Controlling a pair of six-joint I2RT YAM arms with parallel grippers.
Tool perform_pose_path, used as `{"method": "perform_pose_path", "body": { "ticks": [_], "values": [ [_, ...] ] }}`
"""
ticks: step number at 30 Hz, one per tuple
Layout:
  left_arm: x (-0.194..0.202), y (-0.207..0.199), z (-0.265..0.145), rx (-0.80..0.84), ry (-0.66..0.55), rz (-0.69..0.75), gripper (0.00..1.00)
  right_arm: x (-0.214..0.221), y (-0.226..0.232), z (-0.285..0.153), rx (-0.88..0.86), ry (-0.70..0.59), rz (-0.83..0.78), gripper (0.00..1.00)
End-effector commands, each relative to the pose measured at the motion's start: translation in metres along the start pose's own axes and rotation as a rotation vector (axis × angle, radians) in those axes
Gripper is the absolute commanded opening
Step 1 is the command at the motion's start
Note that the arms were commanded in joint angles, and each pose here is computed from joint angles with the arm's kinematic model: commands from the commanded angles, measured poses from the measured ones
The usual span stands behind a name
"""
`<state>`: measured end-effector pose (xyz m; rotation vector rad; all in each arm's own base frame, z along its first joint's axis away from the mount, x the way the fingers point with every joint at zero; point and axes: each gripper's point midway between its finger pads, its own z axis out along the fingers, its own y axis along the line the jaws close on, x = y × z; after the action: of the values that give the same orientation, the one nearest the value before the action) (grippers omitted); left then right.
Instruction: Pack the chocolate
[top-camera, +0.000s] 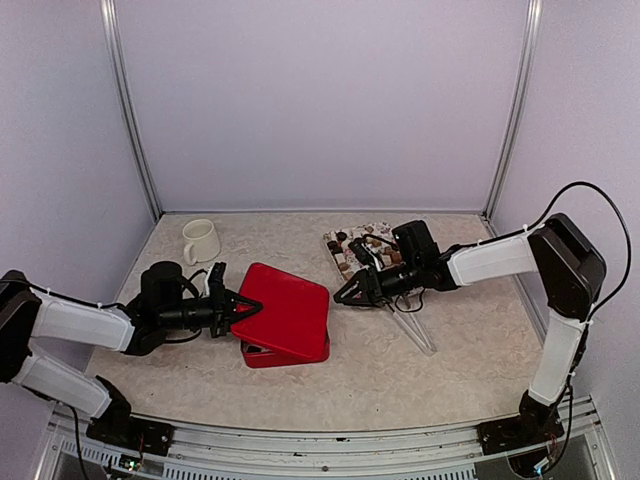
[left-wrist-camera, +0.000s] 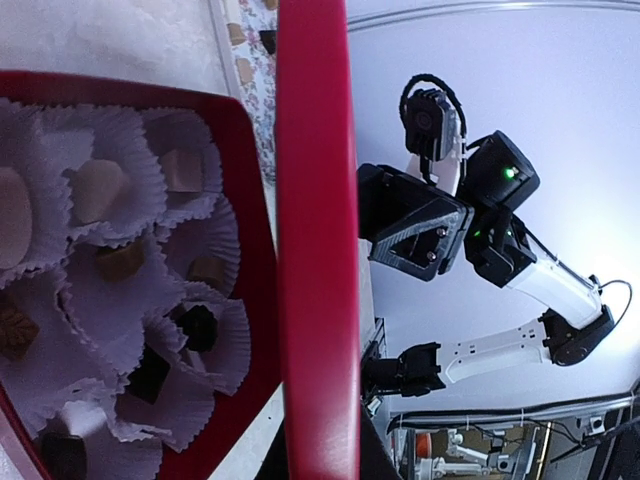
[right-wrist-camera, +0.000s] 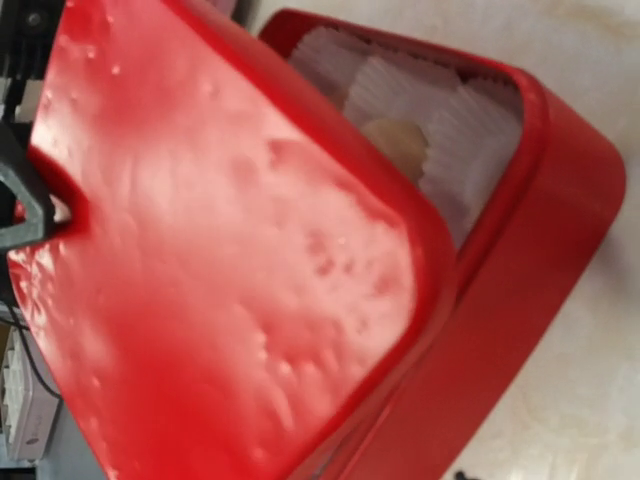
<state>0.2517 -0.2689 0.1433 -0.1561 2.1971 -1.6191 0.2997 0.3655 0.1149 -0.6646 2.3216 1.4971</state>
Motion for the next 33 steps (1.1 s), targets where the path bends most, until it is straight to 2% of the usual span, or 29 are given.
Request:
{"method": "perform_pose_path", "body": {
  "ticks": [1, 7, 12, 18, 23, 27, 28, 29, 31, 33],
  "values": [
    [-0.013, -0.011, 0.0, 0.042, -0.099, 0.007, 0.09, -0.005, -0.003, 0.013, 0.033, 0.013, -0.015, 0.54],
    [-0.017, 0.006, 0.002, -0.02, -0.15, -0.011, 0.12, -0.002, -0.006, 0.029, 0.079, 0.048, -0.036, 0.52],
    [-0.016, 0.016, 0.006, -0.031, -0.16, -0.044, 0.17, 0.004, -0.013, 0.041, 0.152, 0.08, -0.073, 0.56],
    [-0.011, 0.024, 0.005, -0.077, -0.156, -0.051, 0.32, 0.003, -0.018, 0.046, 0.205, 0.098, -0.115, 0.55],
    [-0.011, 0.028, -0.001, -0.196, -0.17, 0.004, 0.52, 0.002, -0.017, 0.046, 0.205, 0.097, -0.121, 0.55],
    [-0.012, 0.032, -0.003, -0.308, -0.15, 0.04, 0.59, -0.001, -0.015, 0.046, 0.197, 0.091, -0.126, 0.55],
    [-0.013, 0.03, -0.003, -0.328, -0.142, 0.05, 0.64, 0.0, -0.015, 0.047, 0.195, 0.092, -0.125, 0.55],
    [-0.011, 0.032, -0.002, -0.354, -0.129, 0.057, 0.73, -0.001, -0.015, 0.047, 0.193, 0.092, -0.125, 0.55],
    [-0.007, 0.037, 0.0, -0.394, -0.098, 0.061, 0.76, -0.002, -0.014, 0.047, 0.191, 0.09, -0.128, 0.55],
    [-0.006, 0.043, 0.0, -0.425, -0.086, 0.054, 0.74, -0.003, -0.013, 0.047, 0.189, 0.088, -0.132, 0.55]
  ]
}}
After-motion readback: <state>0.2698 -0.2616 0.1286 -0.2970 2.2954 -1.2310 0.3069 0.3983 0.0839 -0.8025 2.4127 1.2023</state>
